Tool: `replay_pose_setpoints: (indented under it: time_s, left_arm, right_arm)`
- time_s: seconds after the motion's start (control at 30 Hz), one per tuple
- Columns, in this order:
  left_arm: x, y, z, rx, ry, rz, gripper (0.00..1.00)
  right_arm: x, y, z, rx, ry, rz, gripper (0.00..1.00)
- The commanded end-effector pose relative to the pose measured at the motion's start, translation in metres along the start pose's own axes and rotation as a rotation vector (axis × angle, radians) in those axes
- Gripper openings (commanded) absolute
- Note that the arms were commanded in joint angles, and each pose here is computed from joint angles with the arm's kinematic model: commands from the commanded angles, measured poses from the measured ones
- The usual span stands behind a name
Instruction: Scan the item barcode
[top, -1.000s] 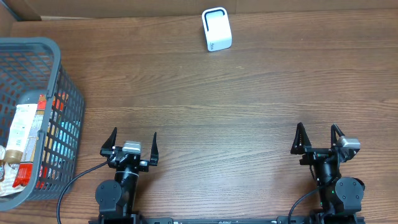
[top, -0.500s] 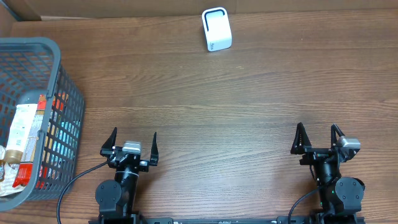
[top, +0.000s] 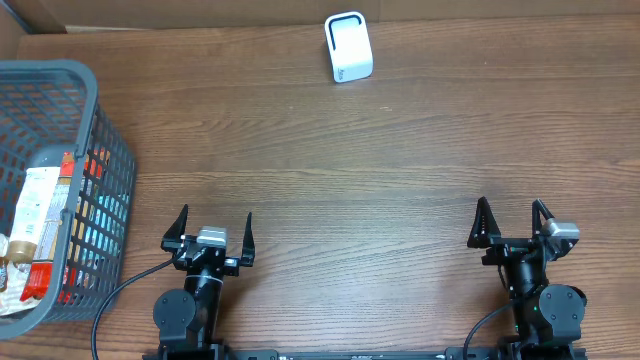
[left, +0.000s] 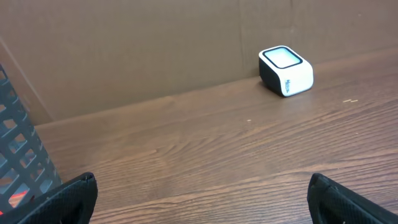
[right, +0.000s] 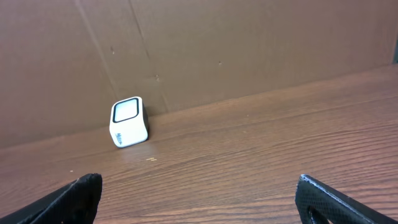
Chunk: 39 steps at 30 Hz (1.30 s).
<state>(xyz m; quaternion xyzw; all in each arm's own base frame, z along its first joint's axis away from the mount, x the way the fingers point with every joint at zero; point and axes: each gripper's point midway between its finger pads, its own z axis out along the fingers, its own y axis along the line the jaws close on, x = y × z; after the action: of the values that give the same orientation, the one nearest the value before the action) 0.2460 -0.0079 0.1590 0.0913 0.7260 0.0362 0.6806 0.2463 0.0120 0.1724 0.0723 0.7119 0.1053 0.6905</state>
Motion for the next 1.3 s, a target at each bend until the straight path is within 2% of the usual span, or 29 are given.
replay_pose_setpoints:
  time_s: [0.0, 0.13, 0.37, 0.53, 0.7, 0.9, 1.13, 1.27]
  left_arm:
    - [0.002, 0.002, 0.000, -0.015, 0.005, 0.027, 1.00]
    - [0.002, 0.002, 0.000, -0.018, 0.004, 0.014, 0.99]
    - [-0.012, -0.002, -0.002, 0.020, -0.028, -0.167, 1.00]
    - [-0.038, 0.008, -0.013, -0.018, -0.016, -0.220, 1.00]
    - [-0.076, 0.016, -0.021, -0.029, 0.022, -0.251, 1.00]
    - [-0.122, 0.024, -0.017, -0.011, 0.167, -0.281, 0.99]
    - [-0.203, 0.037, -0.001, 0.026, 0.354, -0.312, 0.99]
    - [-0.256, 0.047, 0.004, 0.047, 0.438, -0.248, 1.00]
  right_arm:
    - [0.001, -0.002, 0.000, 0.008, -0.006, -0.001, 1.00]
    - [0.001, -0.002, 0.000, 0.008, -0.006, -0.001, 1.00]
    - [0.001, -0.002, 0.000, 0.008, -0.006, -0.001, 1.00]
    - [0.001, -0.002, 0.000, 0.008, -0.006, -0.001, 1.00]
    - [0.001, -0.002, 0.000, 0.008, -0.006, -0.001, 1.00]
    - [0.001, -0.002, 0.000, 0.008, -0.006, -0.001, 1.00]
    - [0.001, -0.002, 0.000, 0.008, -0.006, -0.001, 1.00]
    - [0.001, -0.002, 0.000, 0.008, -0.006, -0.001, 1.00]
